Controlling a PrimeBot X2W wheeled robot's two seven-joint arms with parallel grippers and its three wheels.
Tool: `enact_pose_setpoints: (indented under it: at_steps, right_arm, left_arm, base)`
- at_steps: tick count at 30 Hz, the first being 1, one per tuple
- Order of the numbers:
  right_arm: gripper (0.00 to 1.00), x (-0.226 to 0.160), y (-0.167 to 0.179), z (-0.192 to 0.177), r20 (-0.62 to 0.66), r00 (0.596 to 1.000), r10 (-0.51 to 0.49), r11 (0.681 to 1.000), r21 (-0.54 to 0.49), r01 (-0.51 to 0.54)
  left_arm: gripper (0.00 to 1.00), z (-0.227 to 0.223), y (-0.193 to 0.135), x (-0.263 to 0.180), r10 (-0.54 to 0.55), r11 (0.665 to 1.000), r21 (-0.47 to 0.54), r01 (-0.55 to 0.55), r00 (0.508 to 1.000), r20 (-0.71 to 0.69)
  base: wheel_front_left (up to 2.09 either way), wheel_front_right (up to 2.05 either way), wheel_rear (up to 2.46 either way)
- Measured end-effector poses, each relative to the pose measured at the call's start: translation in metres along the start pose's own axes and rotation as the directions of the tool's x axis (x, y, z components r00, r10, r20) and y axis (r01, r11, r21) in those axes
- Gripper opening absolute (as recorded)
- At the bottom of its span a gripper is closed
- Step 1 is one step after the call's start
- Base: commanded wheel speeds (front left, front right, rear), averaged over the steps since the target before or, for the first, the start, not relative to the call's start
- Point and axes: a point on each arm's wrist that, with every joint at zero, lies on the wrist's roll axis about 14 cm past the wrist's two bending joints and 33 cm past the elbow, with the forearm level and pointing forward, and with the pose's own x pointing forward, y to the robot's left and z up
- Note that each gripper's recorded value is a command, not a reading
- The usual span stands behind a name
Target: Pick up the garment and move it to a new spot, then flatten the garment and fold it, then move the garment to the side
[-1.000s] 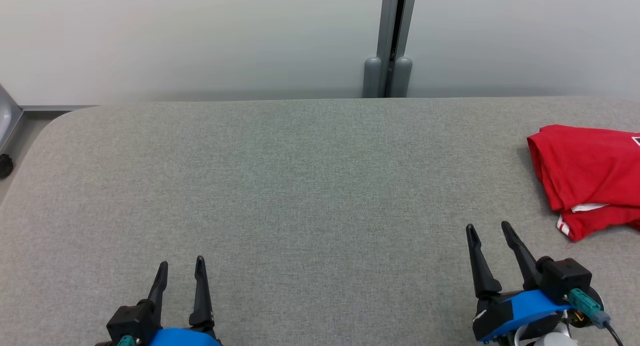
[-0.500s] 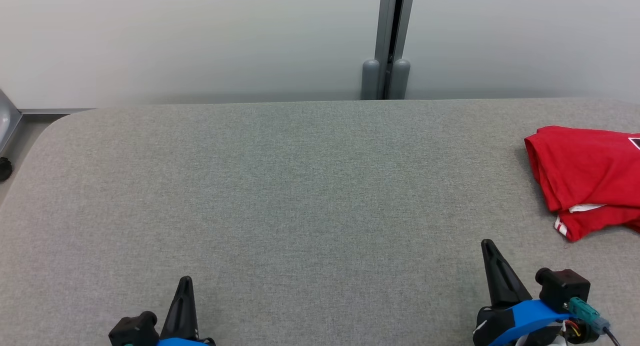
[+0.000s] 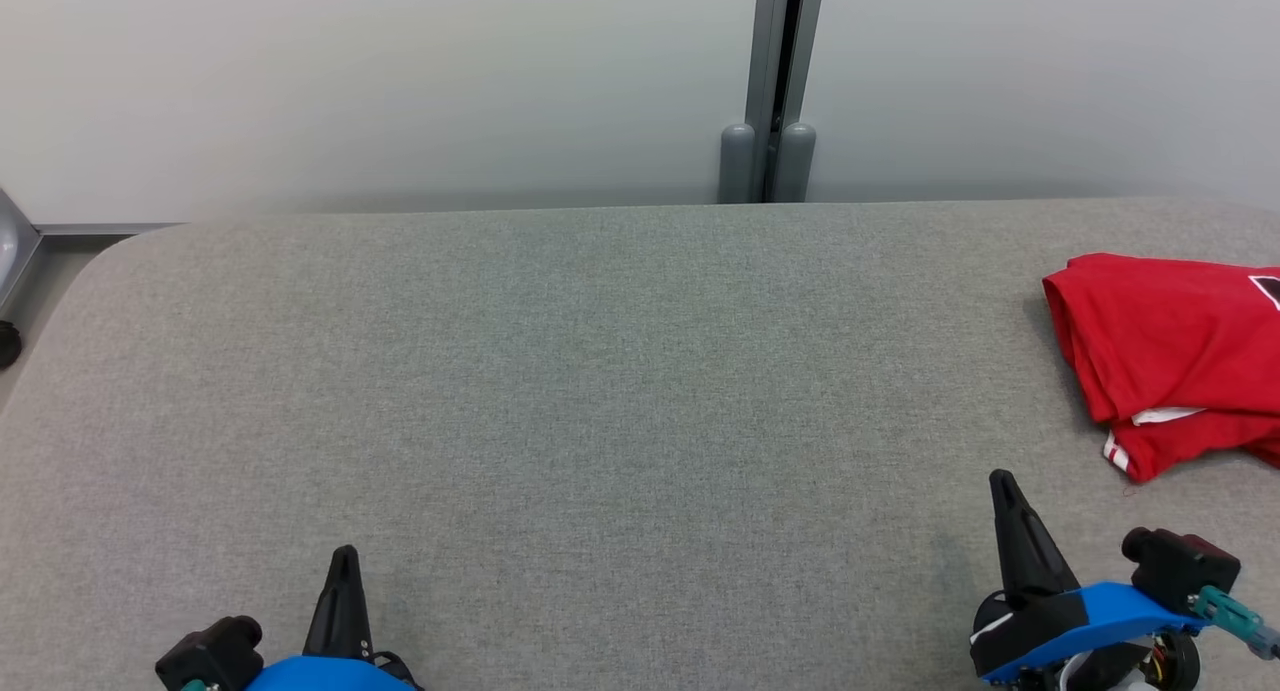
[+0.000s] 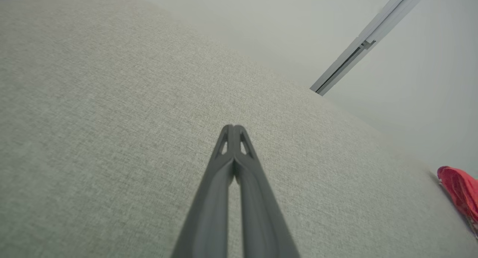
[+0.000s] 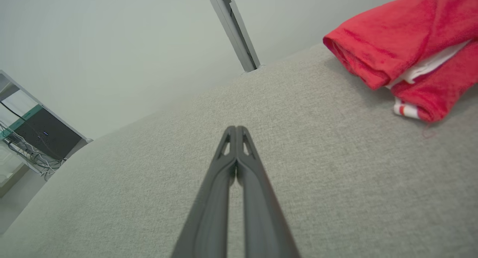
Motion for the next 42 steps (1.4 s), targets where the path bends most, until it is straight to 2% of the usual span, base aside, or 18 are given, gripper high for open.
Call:
enact_pose_setpoints:
  at_steps: [9, 18, 27, 42]
  right_arm:
    - [0.0, 0.0, -0.005, 0.005, 0.004, 1.0, -0.026, 0.99, 0.142, 0.025]
    - [0.0, -0.001, -0.008, 0.011, 0.012, 0.999, -0.044, 0.962, 0.27, 0.039]
    - [0.0, -0.001, -0.011, 0.016, 0.015, 0.998, -0.054, 0.923, 0.383, 0.044]
    - [0.0, -0.002, -0.013, 0.024, 0.027, 0.998, -0.059, 0.84, 0.542, 0.034]
  left_arm:
    - [0.0, 0.009, 0.001, 0.004, 0.008, 0.99, -0.138, -0.007, 1.0, 0.008]
    - [0.0, 0.018, 0.0, 0.008, 0.009, 0.965, -0.261, -0.004, 1.0, 0.019]
    - [0.0, 0.026, -0.004, 0.012, -0.006, 0.93, -0.367, 0.017, 1.0, 0.029]
    - [0.0, 0.04, -0.009, 0.016, -0.028, 0.856, -0.515, 0.051, 0.998, 0.052]
  base:
    - [0.0, 0.0, 0.0]
    - [0.0, 0.0, 0.0]
    - [0.0, 0.0, 0.0]
    - [0.0, 0.0, 0.0]
